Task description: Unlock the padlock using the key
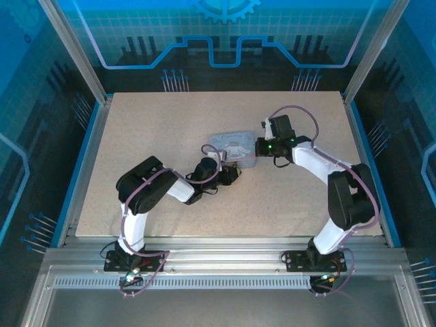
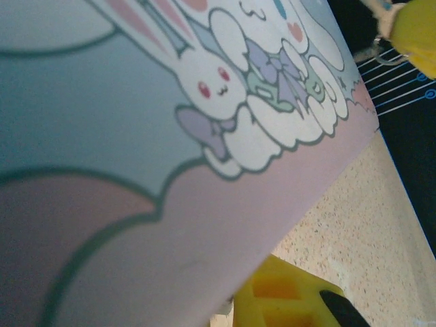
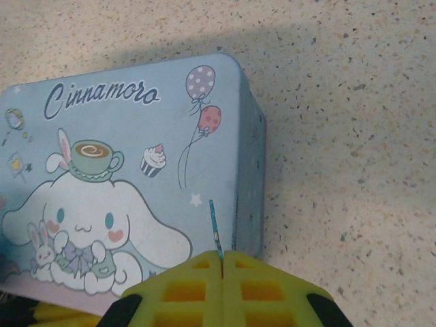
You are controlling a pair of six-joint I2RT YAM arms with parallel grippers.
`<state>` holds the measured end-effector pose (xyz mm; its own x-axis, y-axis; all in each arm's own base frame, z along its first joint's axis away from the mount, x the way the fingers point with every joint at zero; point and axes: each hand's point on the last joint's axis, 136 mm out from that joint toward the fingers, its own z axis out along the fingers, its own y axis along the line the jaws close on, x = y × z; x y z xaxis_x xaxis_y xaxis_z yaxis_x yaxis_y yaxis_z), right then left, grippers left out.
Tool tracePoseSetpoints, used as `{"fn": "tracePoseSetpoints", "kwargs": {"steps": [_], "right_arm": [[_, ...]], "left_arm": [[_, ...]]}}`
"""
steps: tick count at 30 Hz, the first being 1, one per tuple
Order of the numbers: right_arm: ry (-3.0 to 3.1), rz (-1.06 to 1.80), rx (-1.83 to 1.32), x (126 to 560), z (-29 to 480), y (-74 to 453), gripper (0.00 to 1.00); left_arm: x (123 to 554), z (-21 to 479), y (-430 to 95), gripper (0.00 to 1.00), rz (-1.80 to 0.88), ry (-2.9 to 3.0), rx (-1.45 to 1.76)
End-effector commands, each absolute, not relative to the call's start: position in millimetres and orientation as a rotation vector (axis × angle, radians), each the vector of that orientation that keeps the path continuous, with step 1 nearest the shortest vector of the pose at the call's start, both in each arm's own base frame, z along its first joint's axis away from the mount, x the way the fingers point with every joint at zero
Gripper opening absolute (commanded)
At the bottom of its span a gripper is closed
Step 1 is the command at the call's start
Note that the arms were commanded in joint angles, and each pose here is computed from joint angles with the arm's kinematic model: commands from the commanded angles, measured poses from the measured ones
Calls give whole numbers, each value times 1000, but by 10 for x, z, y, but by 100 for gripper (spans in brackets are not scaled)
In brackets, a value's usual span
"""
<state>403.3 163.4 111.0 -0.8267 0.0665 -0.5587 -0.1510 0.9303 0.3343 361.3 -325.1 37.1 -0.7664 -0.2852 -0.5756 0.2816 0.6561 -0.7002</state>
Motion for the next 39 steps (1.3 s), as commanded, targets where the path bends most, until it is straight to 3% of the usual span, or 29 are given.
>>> {"fn": "tracePoseSetpoints", "kwargs": {"steps": [1, 26, 39], "right_arm": [[2445, 555, -56, 3937, 1295, 1616, 0], [2316, 905, -71, 2932, 1478, 1593, 0], [2314, 1000, -78, 2714, 1392, 1646, 0]], "left_arm": [[3365, 88, -3092, 2, -1017, 2394, 15], [3158, 544, -3118, 0, -1204, 2537, -99], [3215, 733, -3144, 0, -1294, 2550, -176]]}}
